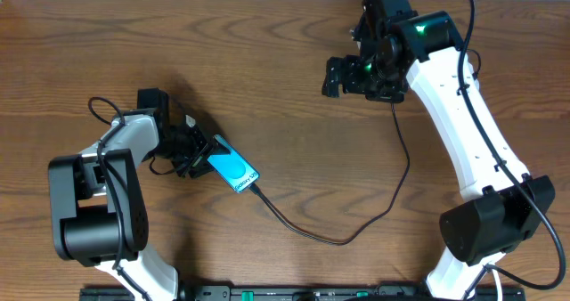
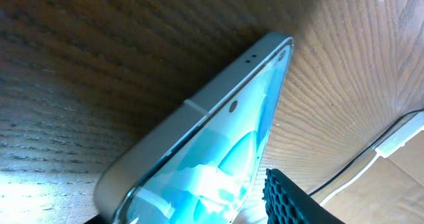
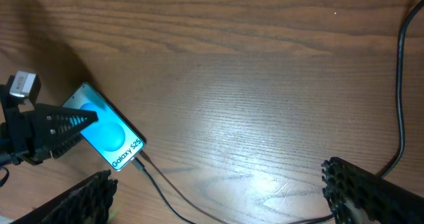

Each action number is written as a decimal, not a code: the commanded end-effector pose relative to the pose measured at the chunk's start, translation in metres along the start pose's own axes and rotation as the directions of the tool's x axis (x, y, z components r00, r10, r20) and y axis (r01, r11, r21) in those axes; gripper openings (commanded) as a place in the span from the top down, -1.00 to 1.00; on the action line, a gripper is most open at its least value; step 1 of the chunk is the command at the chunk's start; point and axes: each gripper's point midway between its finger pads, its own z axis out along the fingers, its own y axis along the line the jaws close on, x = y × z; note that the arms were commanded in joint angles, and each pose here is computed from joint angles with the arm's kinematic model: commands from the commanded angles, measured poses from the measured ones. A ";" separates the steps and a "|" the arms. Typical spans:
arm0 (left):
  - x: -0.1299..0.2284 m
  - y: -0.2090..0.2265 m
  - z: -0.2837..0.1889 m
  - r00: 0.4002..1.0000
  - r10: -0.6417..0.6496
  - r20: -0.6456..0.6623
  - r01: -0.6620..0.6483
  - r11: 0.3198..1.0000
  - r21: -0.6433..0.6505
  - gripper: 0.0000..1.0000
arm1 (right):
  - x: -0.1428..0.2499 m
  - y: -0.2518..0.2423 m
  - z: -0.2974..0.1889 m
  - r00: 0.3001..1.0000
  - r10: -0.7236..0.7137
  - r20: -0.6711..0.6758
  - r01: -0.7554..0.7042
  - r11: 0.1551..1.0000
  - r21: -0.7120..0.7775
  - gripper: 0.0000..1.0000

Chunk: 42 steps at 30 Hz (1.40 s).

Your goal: Plug charger to phone and switch on socket

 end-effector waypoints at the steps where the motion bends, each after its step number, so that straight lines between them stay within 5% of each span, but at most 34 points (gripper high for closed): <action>1: -0.019 0.040 0.005 0.995 -0.018 0.096 0.036 0.981 -0.189 0.01 | 0.001 0.008 -0.012 1.000 -0.003 0.026 0.004 1.000 -0.019 -0.98; 42: -0.030 0.059 -0.001 0.982 -0.060 0.178 0.110 0.951 -0.288 0.02 | 0.001 0.008 -0.012 1.000 -0.003 0.025 0.003 1.000 -0.019 -0.99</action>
